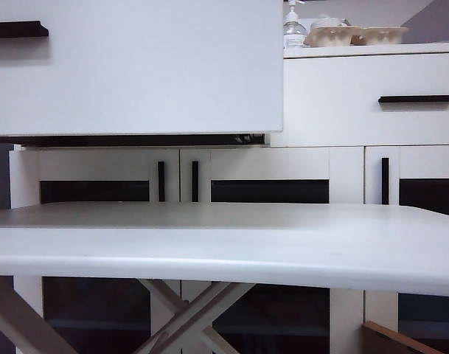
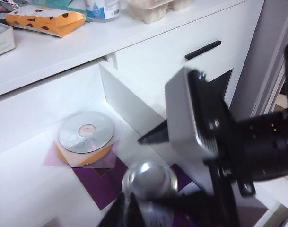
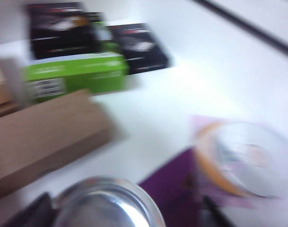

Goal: Pick up a can of beer from the white table, open the left drawer, place the beer inside the drawer, and finally close the drawer.

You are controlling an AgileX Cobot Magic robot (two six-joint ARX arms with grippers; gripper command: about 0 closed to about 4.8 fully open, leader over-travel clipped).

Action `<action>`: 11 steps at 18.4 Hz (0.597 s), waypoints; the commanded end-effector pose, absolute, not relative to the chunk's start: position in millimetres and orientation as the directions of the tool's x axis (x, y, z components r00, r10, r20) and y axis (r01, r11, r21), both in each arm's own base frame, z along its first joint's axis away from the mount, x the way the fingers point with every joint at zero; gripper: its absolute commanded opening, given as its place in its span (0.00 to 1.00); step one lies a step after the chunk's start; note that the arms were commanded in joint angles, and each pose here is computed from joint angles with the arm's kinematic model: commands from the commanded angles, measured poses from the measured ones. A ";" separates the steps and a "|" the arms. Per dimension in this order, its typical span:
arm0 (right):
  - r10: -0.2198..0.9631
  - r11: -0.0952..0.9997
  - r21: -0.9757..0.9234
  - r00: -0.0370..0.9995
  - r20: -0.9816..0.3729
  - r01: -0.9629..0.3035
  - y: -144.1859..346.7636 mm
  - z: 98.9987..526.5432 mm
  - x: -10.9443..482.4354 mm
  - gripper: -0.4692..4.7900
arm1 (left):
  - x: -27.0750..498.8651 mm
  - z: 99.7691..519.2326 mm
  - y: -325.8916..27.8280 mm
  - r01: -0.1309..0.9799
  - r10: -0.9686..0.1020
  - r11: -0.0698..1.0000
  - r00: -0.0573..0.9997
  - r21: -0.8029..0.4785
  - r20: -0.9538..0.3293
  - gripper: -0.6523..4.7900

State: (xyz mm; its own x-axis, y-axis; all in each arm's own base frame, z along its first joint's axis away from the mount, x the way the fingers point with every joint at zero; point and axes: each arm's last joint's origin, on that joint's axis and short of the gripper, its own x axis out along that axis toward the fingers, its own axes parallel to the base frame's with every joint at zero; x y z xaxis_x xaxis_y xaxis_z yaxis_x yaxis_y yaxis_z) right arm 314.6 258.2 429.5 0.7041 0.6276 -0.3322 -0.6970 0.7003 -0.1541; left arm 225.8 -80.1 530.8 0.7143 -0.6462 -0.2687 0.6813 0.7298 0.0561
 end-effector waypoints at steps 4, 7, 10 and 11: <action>0.480 0.787 -0.222 0.798 -0.364 -0.575 250.8 426.2 319.0 0.64 | 223.6 533.8 -79.9 0.686 -0.654 0.725 0.714 0.061 -0.251 0.11; 0.448 0.807 -0.235 0.821 -0.354 -0.542 249.0 428.6 318.6 0.64 | 223.6 533.6 -79.8 0.685 -0.653 0.726 0.714 0.060 -0.252 0.11; 0.427 0.821 -0.244 0.839 -0.336 -0.516 245.1 435.2 314.4 0.56 | 223.3 532.4 -79.7 0.686 -0.652 0.725 0.711 0.054 -0.264 0.11; 0.419 0.827 -0.246 0.845 -0.331 -0.506 243.7 436.8 313.7 0.42 | 223.2 532.2 -79.7 0.686 -0.652 0.726 0.710 0.053 -0.267 0.11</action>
